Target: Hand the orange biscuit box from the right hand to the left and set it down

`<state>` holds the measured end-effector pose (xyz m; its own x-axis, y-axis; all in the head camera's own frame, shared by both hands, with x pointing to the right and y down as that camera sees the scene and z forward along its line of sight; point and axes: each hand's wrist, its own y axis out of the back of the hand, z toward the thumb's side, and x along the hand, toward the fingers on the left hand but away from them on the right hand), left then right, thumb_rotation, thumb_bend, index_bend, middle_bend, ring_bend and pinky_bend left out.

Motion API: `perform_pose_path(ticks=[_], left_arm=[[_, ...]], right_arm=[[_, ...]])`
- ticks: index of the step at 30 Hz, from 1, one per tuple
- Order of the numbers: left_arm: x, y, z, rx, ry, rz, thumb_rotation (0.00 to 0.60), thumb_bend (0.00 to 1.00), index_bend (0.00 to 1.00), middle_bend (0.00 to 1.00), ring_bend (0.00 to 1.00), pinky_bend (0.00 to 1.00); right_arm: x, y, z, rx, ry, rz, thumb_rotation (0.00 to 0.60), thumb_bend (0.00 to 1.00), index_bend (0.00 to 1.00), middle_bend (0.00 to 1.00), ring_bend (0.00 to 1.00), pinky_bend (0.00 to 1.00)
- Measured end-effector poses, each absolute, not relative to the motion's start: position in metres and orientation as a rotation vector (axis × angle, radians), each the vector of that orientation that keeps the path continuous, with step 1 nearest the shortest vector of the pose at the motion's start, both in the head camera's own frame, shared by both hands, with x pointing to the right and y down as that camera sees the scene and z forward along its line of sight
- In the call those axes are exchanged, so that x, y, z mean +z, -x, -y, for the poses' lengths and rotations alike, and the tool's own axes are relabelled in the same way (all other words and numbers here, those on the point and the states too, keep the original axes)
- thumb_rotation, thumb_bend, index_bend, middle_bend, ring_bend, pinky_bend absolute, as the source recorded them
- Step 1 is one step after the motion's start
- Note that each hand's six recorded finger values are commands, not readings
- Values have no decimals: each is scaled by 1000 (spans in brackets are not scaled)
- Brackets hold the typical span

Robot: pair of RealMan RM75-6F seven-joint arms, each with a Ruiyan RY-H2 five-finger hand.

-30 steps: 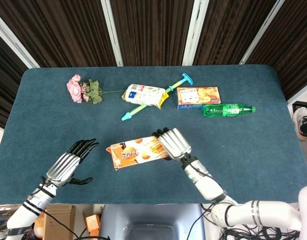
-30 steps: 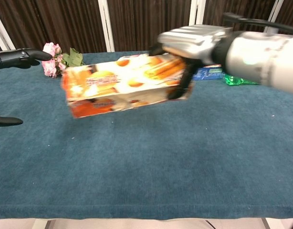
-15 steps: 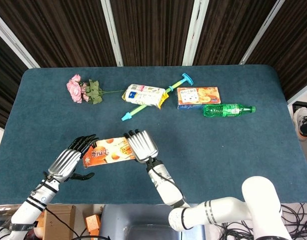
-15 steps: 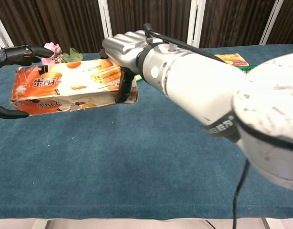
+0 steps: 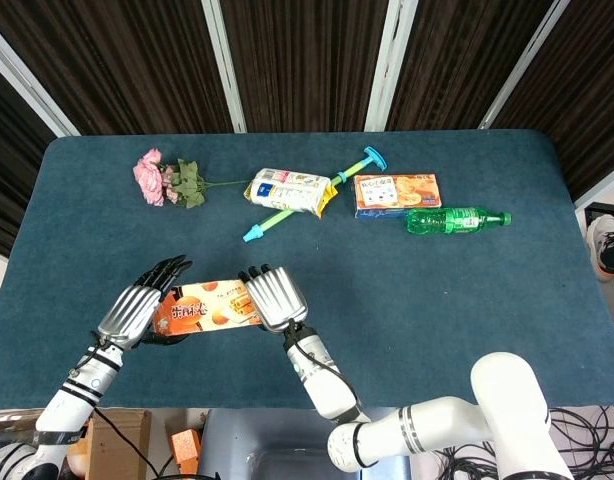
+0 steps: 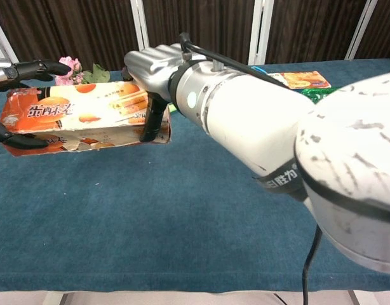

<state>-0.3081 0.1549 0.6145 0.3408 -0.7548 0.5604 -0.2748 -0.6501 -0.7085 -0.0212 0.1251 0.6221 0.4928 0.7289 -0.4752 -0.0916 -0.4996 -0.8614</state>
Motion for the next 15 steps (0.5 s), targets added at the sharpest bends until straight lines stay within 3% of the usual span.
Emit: perform_pose_path(ticks=[2, 5, 8, 10, 11, 12, 14, 15], left_arm=[[616, 310, -153, -1283, 2106, -897, 600, 249, 488, 535, 500, 643], [617, 310, -152, -1271, 2095, -882, 600, 274, 640, 724, 690, 795], [616, 307, -151, -1252, 2102, -863, 600, 280, 697, 785, 747, 855], [614, 307, -150, -1237, 2096, -859, 600, 286, 736, 823, 775, 882], [613, 308, -149, -1233, 2092, -864, 600, 287, 745, 833, 780, 887], [612, 309, -148, -1229, 2089, -872, 600, 288, 752, 841, 785, 891], [610, 313, -146, -1226, 2086, -894, 600, 287, 756, 845, 786, 891], [609, 316, -145, -1228, 2083, -902, 600, 286, 758, 846, 786, 891]], right_arm=[[621, 20, -124, 1123, 1823, 541, 600, 182, 854, 741, 758, 702], [620, 19, -123, 1121, 1838, 552, 600, 182, 795, 741, 751, 700], [618, 19, -121, 1108, 1857, 569, 600, 182, 478, 650, 630, 652], [617, 19, -120, 1090, 1874, 586, 600, 182, 146, 430, 413, 523], [616, 19, -120, 1083, 1883, 594, 600, 177, 36, 282, 266, 419], [616, 17, -119, 1077, 1897, 603, 600, 158, 0, 127, 115, 293], [615, 15, -118, 1079, 1915, 604, 600, 116, 0, 11, 10, 183], [614, 13, -118, 1086, 1926, 596, 600, 93, 0, 0, 0, 160]])
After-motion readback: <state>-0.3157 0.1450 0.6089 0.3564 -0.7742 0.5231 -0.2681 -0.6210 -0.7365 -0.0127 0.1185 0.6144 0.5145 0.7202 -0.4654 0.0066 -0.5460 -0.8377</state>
